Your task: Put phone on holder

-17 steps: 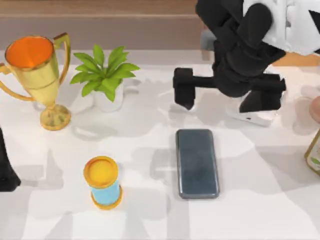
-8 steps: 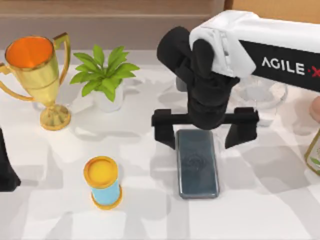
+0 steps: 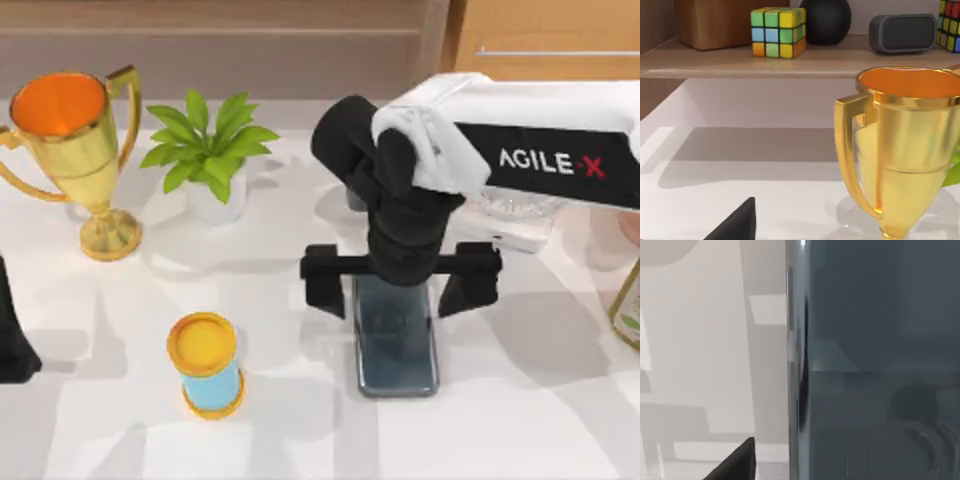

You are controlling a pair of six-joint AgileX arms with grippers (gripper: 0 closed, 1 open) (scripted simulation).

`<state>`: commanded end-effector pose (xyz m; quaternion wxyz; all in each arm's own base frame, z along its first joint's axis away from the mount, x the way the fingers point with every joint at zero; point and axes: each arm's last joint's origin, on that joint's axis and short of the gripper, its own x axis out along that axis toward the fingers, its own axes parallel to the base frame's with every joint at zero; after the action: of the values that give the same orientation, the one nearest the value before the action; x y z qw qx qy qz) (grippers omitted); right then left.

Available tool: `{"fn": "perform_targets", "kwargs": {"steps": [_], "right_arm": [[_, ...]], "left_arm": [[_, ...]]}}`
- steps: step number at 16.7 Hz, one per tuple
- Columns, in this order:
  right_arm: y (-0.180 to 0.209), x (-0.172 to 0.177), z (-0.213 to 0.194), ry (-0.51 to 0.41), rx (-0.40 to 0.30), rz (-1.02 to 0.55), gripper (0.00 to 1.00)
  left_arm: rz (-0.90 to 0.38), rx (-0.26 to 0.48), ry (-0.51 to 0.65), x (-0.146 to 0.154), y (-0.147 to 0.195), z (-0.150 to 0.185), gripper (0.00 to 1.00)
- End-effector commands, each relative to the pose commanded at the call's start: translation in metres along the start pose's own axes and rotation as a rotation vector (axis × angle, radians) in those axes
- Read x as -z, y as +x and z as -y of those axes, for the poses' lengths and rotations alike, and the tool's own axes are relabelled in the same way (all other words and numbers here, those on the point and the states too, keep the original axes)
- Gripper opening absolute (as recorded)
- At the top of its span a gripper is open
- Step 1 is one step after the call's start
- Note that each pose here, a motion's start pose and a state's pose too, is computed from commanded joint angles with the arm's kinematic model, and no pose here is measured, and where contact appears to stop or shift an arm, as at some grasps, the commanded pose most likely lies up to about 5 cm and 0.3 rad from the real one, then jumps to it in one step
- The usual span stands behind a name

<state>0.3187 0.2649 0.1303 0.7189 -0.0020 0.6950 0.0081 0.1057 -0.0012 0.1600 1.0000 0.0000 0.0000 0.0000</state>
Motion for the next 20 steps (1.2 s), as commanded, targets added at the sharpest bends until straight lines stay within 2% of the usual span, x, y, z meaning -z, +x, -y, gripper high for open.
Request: {"fn": "perform_targets", "kwargs": {"steps": [3,7,20], "right_arm": [[0.029,0.002,0.001,0.000,0.002,-0.003,1.00],[0.033,0.003,0.001,0.000,0.004,-0.005,1.00],[0.033,0.003,0.001,0.000,0.004,-0.005,0.02]], "left_arm": [[0.000,0.000,0.000,0.000,0.000,0.000,1.00],[0.000,0.000,0.000,0.000,0.000,0.000,1.00],[0.000,0.000,0.000,0.000,0.000,0.000,1.00]]}}
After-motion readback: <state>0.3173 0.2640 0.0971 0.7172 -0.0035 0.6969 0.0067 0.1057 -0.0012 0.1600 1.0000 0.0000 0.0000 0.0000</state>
